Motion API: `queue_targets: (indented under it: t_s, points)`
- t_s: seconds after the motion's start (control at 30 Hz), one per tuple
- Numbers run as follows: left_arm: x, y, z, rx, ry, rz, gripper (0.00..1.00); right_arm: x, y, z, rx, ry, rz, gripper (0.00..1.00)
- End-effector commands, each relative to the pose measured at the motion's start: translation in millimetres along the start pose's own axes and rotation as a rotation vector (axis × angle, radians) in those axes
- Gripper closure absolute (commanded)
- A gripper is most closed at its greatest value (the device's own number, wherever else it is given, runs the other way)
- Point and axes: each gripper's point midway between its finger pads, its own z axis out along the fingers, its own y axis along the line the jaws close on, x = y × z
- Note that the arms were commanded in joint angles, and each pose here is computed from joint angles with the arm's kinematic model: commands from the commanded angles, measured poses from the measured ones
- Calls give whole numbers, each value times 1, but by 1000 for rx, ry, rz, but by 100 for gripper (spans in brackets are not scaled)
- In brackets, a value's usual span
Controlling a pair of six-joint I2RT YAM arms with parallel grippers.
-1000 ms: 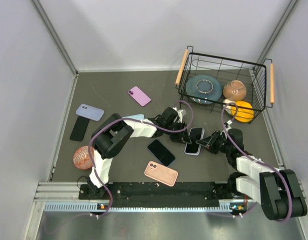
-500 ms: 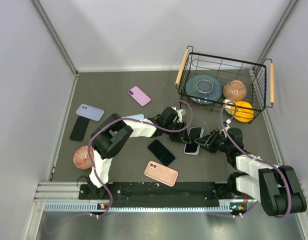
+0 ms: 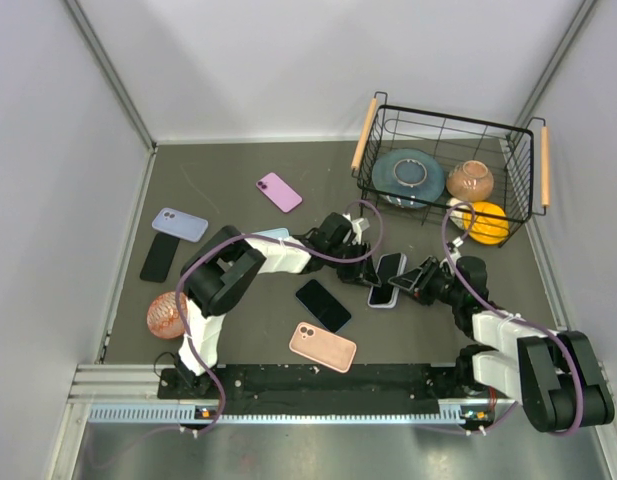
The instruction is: Put the phone into the phone case
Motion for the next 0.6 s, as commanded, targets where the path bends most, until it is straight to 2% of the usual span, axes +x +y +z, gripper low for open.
queue_targets:
  t_s: [0.0,0.07,0.1,0.17,0.37,0.4,0.5,0.57]
  points:
    - [19,17,2,-52,44,-12,57,-7,35,-1,-148,-8,-70,71]
    - [19,17,2,-53,45,-14,57,-7,38,-1,-160,-7,-78,77]
    - [20,17,3,-51,45,-12,57,-6,39,-2,-167,-1,-80,88]
    - [20,18,3,-54,46,-13,57,-6,42,-2,-181,2,-88,99]
    - [19,19,3,-57,45,-12,57,-7,38,1,-148,18,-92,100]
    - [20,21,4,-61,47,-15,57,-6,40,0,-154,21,-93,96]
    - [20,21,4,-64,46,-12,57,-8,41,-2,-149,15,-97,67]
    - [20,20,3,-61,47,-12,57,-9,38,-1,-126,10,-104,62]
